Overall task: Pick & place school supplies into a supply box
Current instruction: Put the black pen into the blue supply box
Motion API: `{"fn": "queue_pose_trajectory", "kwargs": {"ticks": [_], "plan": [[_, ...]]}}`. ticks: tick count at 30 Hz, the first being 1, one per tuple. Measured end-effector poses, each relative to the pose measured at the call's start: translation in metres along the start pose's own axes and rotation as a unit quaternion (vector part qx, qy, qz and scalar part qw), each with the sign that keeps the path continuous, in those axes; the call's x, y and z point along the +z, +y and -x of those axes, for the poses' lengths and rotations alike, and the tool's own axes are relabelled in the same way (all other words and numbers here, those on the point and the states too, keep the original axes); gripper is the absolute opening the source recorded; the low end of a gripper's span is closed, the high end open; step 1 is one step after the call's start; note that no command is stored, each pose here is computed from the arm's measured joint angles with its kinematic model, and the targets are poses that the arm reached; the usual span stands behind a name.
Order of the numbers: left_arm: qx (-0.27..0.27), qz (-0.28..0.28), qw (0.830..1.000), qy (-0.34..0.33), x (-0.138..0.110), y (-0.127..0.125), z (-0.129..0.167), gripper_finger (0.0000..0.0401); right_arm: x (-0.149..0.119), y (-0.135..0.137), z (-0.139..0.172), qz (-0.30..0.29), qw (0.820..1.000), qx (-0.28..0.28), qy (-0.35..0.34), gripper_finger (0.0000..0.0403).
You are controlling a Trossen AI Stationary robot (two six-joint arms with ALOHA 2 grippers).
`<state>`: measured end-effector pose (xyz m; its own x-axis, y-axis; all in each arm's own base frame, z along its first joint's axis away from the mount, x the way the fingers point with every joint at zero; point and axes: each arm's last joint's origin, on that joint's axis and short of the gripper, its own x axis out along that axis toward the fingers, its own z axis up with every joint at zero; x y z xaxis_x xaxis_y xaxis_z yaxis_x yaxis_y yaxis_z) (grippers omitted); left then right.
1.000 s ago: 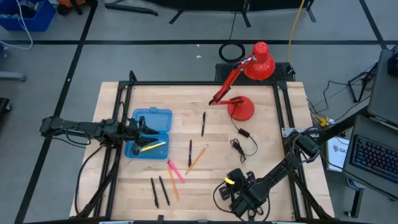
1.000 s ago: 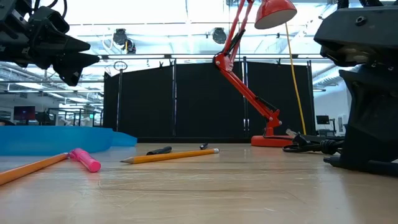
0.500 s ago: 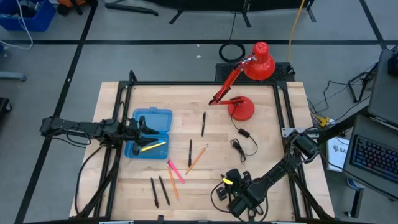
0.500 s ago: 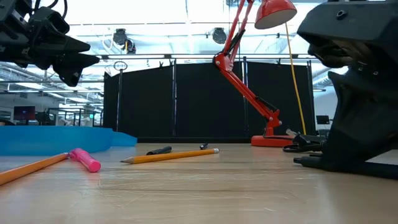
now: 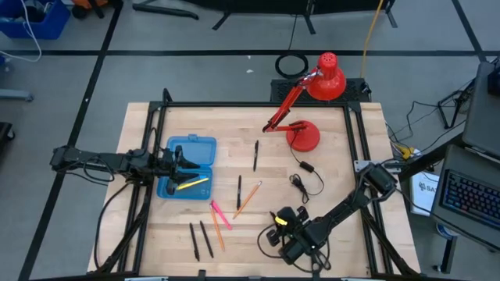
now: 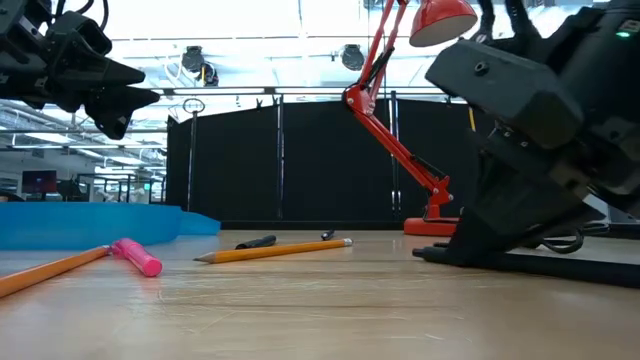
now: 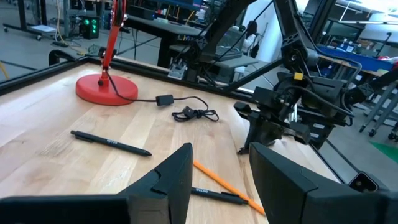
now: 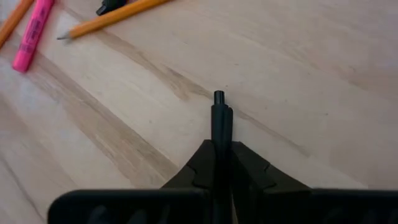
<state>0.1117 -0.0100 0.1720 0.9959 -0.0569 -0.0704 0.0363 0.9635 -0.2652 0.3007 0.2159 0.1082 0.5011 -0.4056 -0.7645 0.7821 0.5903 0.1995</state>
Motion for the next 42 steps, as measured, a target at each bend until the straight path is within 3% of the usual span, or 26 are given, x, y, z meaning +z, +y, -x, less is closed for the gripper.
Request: {"fn": "queue_pose_trajectory", "kwargs": {"ticks": [19,42], "plan": [[0.003,0.009,1.0,0.011,-0.002,0.001,0.0,0.0161,0.053,0.012,-0.023,0.079,0.996,0.031,-0.035,0.0014],[-0.068,0.009,0.998,-0.008,0.004,-0.005,0.0,0.0161,0.158,0.031,-0.068,0.163,0.959,0.188,-0.135,0.0014]]}}
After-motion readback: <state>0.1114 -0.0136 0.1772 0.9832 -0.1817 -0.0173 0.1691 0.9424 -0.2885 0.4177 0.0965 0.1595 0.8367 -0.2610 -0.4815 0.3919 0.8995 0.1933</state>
